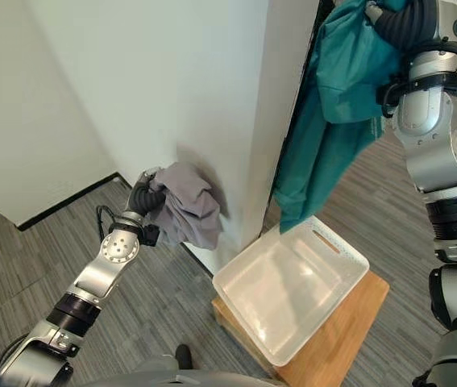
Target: Pick up bed clothes into laundry basket.
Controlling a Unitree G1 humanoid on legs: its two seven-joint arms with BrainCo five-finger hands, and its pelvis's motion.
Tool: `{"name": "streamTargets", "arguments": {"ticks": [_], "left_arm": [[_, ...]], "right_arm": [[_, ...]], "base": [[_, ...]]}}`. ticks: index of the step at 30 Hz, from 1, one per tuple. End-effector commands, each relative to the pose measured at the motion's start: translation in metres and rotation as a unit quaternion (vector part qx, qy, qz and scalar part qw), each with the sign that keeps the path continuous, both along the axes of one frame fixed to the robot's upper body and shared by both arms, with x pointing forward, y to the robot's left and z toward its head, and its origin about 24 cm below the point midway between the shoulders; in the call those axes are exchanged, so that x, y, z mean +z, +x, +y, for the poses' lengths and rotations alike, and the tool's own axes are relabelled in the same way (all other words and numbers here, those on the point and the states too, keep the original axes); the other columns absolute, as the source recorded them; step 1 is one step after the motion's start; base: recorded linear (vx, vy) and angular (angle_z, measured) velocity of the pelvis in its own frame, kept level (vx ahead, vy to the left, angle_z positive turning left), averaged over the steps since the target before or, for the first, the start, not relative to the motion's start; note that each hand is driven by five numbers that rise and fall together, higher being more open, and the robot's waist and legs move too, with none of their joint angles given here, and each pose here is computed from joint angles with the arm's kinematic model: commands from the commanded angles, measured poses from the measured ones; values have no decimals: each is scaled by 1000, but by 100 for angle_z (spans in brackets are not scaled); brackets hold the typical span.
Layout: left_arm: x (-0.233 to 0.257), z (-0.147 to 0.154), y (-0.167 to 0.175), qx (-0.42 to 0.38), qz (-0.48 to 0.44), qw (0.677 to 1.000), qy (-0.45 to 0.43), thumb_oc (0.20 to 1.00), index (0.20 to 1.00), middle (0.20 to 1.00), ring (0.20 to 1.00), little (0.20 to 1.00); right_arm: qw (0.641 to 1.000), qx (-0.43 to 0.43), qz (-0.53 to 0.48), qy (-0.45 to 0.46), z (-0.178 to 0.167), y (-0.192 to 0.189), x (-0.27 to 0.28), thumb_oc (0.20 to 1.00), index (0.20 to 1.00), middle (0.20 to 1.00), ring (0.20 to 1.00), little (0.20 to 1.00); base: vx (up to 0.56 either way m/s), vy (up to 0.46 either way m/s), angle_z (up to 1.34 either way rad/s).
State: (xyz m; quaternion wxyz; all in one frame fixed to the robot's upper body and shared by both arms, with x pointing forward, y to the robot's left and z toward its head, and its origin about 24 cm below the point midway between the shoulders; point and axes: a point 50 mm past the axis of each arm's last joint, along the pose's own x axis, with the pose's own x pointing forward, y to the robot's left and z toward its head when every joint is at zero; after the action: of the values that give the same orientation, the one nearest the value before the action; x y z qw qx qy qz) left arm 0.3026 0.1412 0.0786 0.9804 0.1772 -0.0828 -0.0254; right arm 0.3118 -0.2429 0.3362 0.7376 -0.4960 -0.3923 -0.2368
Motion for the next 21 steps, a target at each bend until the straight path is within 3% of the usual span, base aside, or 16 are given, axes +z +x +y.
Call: {"name": "streamTargets", "arguments": {"ticks": [1,11,21], "left_arm": [[31,-15,3,-15,-76,996,-43,200,200,200,200,200],[28,-20,0,-20,-70,996,-48,200,200,200,200,200],[20,-23,-2,-17,-53,997,-60,200,200,200,200,200]], "right_arm": [[997,34,-73,15,6,-17,20,200,200,200,200,200],[995,62,-71,43,10,-23,-2,200,200,200,200,200],[998,15,20,64,-5,-9,-49,200,200,200,200,200]], "base": [[0,0,0],[-17,-6,-2],[-10,-2,-2]]}}
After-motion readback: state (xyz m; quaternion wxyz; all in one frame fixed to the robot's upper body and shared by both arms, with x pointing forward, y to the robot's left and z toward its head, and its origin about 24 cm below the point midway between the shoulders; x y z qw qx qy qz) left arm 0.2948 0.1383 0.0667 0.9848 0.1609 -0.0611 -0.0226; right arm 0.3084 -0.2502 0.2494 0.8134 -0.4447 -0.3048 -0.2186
